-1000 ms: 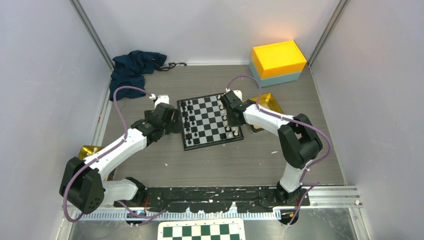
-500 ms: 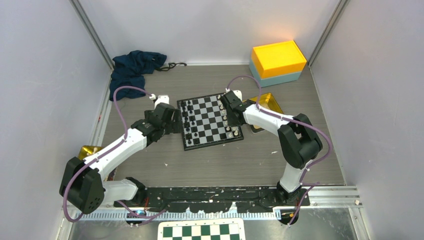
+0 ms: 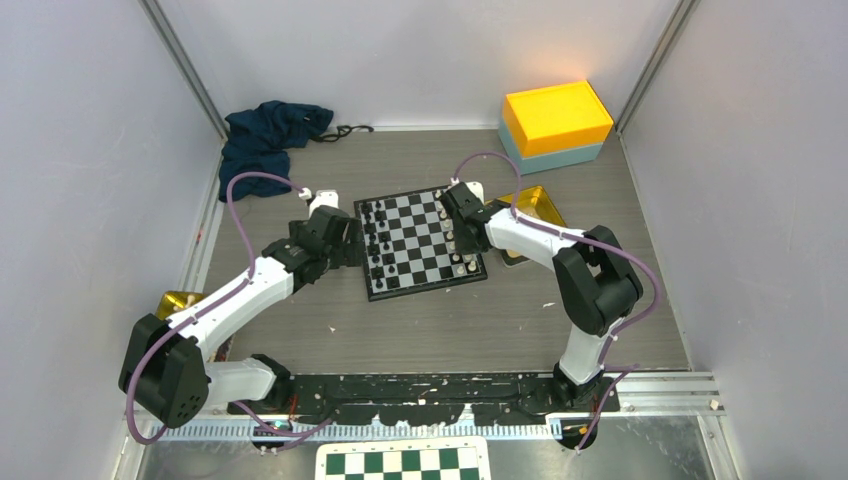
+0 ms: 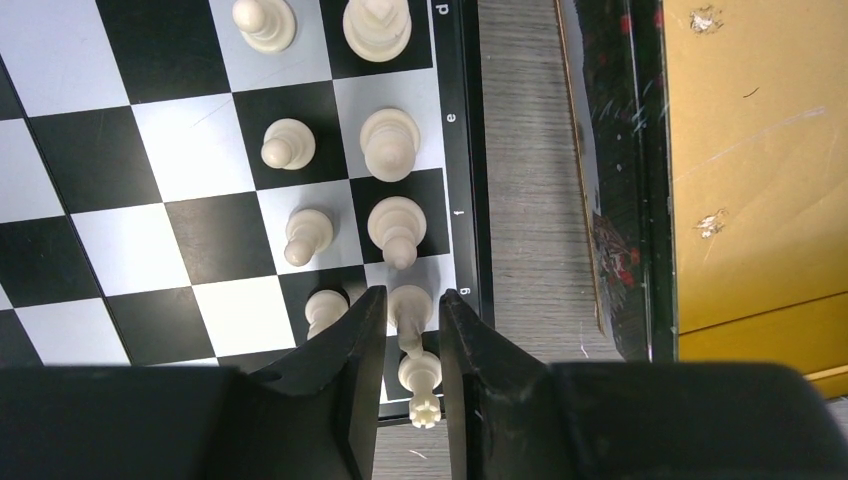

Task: Set up the chess pieces on the board
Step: Place the chess piece on the chessboard.

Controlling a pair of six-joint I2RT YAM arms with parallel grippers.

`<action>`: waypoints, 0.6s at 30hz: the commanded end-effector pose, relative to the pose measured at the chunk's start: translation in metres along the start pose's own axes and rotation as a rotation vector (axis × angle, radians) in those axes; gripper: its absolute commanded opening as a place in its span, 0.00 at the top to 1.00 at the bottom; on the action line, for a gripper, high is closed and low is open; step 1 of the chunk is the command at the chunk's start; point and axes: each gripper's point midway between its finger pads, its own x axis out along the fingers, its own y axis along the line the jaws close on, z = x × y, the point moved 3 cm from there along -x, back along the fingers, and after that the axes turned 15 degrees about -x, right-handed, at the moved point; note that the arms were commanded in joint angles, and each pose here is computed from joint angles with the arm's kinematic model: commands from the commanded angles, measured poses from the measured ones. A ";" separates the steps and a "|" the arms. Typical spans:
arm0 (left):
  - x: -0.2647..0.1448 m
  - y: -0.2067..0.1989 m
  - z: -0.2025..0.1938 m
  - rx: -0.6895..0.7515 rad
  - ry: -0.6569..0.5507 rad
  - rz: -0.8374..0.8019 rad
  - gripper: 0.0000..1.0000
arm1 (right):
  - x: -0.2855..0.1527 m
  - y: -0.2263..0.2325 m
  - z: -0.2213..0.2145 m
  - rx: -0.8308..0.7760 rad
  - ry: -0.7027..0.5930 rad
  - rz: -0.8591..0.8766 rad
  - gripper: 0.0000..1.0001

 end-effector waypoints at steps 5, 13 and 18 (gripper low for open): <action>-0.001 -0.008 0.009 -0.020 -0.036 -0.034 0.00 | -0.018 -0.006 0.020 0.006 -0.071 -0.018 0.67; -0.004 -0.012 0.017 -0.021 -0.057 -0.041 0.00 | -0.060 -0.013 0.047 0.012 -0.174 0.013 0.59; -0.009 -0.012 0.030 0.000 -0.092 -0.031 0.00 | -0.088 -0.025 0.064 0.007 -0.221 -0.013 0.55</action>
